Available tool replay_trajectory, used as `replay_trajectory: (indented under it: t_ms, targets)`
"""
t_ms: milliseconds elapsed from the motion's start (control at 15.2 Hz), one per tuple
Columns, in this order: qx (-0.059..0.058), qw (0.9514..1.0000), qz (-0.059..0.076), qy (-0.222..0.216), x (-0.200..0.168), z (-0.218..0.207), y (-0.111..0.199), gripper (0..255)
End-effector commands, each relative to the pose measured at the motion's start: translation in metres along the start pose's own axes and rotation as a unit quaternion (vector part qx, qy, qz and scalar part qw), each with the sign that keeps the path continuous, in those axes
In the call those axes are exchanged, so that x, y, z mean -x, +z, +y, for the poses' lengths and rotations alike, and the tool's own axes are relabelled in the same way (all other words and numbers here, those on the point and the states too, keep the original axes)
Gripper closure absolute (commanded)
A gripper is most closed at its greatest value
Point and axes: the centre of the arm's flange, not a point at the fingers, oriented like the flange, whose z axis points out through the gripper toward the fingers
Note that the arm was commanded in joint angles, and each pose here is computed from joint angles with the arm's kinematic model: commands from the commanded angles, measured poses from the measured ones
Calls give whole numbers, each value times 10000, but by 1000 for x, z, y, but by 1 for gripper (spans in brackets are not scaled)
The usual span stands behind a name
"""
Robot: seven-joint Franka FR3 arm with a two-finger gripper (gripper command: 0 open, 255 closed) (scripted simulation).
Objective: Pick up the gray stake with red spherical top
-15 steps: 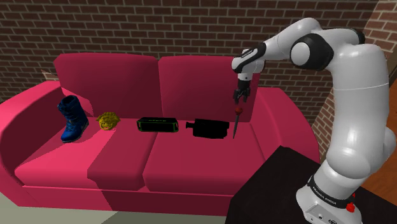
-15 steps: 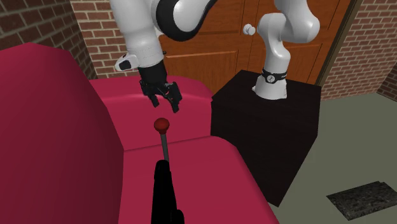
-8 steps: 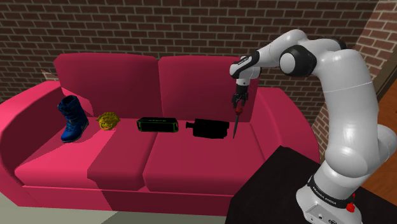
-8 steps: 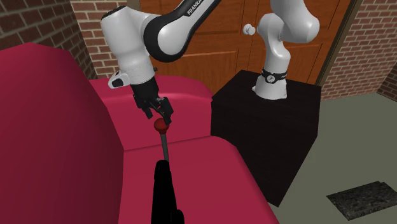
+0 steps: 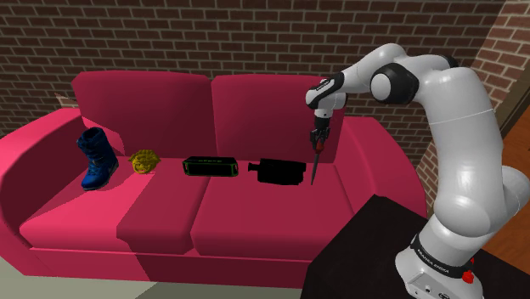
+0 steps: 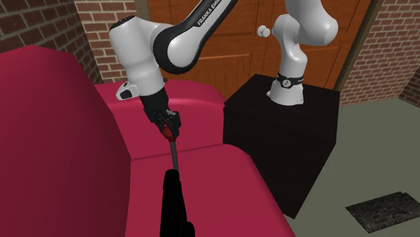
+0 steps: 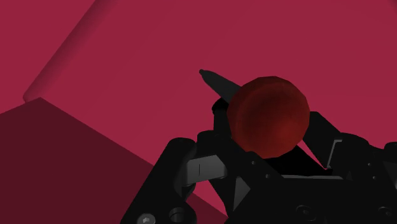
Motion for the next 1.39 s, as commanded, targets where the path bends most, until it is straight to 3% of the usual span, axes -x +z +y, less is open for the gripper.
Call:
replay_trajectory:
  t_ms: [0, 330, 1320]
  targets:
    - [-2, 10000, -5, 0, 0, 0, 1, 255]
    - [-2, 10000, -5, 0, 1, 0, 1, 255]
    - [-2, 10000, -5, 0, 10, -12, -76, 255]
